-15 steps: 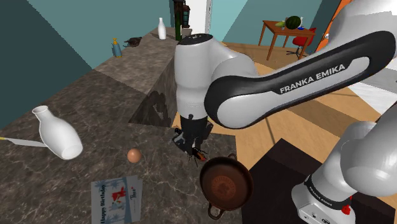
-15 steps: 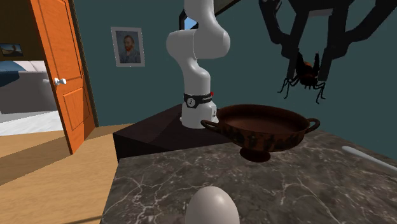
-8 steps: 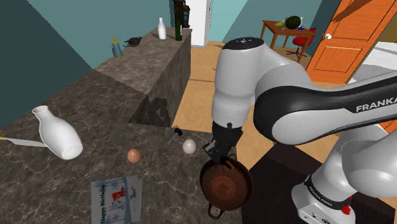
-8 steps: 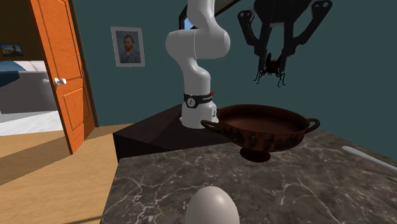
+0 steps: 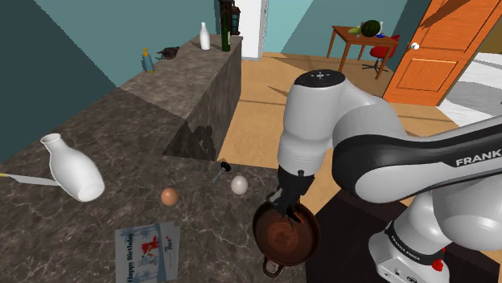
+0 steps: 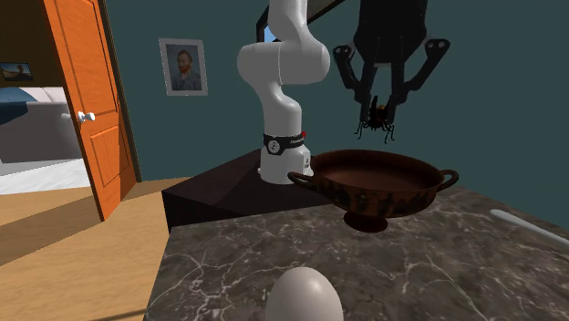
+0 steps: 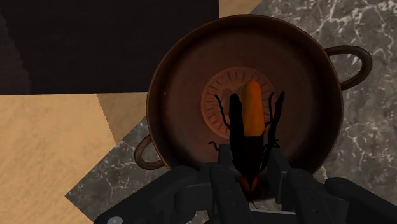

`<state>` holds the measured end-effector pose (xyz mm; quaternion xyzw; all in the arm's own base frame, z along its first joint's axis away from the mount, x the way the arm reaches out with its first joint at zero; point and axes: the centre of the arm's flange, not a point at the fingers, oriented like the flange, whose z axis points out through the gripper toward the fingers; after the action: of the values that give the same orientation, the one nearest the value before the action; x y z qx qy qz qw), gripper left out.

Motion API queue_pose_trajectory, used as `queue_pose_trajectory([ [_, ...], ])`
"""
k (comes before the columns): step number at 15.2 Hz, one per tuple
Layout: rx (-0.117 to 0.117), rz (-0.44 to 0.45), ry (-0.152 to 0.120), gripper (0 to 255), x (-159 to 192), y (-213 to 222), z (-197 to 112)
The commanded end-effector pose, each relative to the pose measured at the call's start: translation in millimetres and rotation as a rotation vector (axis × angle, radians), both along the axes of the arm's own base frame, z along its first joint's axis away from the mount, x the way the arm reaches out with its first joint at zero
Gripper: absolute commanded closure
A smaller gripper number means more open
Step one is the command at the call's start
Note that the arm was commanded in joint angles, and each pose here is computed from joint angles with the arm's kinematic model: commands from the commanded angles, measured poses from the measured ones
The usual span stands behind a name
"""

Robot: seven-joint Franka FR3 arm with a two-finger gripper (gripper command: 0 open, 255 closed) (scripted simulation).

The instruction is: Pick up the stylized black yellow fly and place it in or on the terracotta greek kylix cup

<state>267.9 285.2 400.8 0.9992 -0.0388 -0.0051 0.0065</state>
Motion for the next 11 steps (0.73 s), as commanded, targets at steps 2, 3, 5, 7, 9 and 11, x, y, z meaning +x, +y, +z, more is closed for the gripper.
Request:
queue_pose_trajectory([
  [2,0.0,0.0,0.0,255,-0.5,0.0,-15.8],
  [3,0.0,0.0,0.0,255,-0.5,0.0,-21.0],
  [5,0.0,0.0,0.0,255,-0.5,0.0,-31.6],
  [7,0.0,0.0,0.0,255,-0.5,0.0,-42.2],
  [9,0.0,0.0,0.0,255,-0.6,0.0,-48.6],
  [11,0.0,0.0,0.0,255,-0.5,0.0,-48.6],
])
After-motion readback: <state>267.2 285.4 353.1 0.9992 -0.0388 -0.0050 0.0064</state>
